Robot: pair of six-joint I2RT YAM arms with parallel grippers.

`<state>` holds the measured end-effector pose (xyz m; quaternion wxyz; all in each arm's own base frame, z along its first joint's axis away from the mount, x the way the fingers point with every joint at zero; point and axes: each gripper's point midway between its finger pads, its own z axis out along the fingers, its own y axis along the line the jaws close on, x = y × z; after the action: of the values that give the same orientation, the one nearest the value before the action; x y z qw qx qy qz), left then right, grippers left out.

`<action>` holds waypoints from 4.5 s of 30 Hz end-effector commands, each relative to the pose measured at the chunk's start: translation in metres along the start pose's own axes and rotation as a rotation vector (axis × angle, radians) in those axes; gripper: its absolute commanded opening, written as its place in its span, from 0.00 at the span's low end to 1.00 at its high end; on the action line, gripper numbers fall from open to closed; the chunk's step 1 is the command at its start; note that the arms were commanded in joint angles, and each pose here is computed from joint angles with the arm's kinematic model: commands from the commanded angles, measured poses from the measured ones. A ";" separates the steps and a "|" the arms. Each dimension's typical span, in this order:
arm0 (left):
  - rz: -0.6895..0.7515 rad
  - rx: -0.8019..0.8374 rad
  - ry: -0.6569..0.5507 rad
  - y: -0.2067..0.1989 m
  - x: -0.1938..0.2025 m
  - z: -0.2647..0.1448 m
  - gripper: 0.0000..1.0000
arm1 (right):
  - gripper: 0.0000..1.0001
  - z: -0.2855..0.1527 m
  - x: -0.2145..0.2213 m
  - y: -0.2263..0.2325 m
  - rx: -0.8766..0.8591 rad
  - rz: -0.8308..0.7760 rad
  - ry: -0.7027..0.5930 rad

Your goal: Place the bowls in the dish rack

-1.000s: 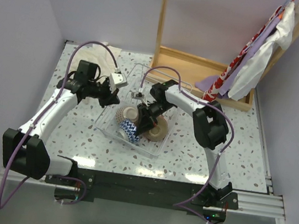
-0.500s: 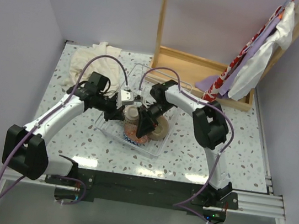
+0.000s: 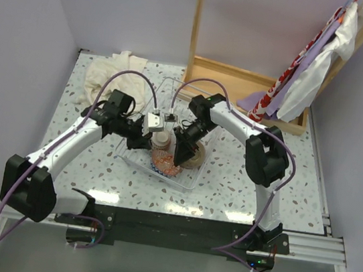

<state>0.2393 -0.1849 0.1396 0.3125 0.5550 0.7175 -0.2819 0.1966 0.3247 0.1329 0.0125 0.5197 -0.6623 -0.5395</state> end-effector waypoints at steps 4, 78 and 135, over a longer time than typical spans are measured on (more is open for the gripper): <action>0.131 -0.157 -0.002 0.024 -0.021 -0.026 0.43 | 0.39 -0.016 -0.023 0.025 0.047 -0.059 -0.049; -0.700 -0.856 -0.386 0.109 0.021 -0.144 0.69 | 0.54 0.053 -0.049 -0.024 0.889 0.326 -0.002; -0.490 -0.503 -0.350 0.123 -0.022 -0.091 0.54 | 0.08 0.024 -0.023 -0.003 -0.085 0.566 -0.073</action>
<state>0.3441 -0.0986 0.1943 0.4641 0.1896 0.8271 -0.2544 0.1940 0.3670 0.1317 0.1483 0.2932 -0.7654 -0.5534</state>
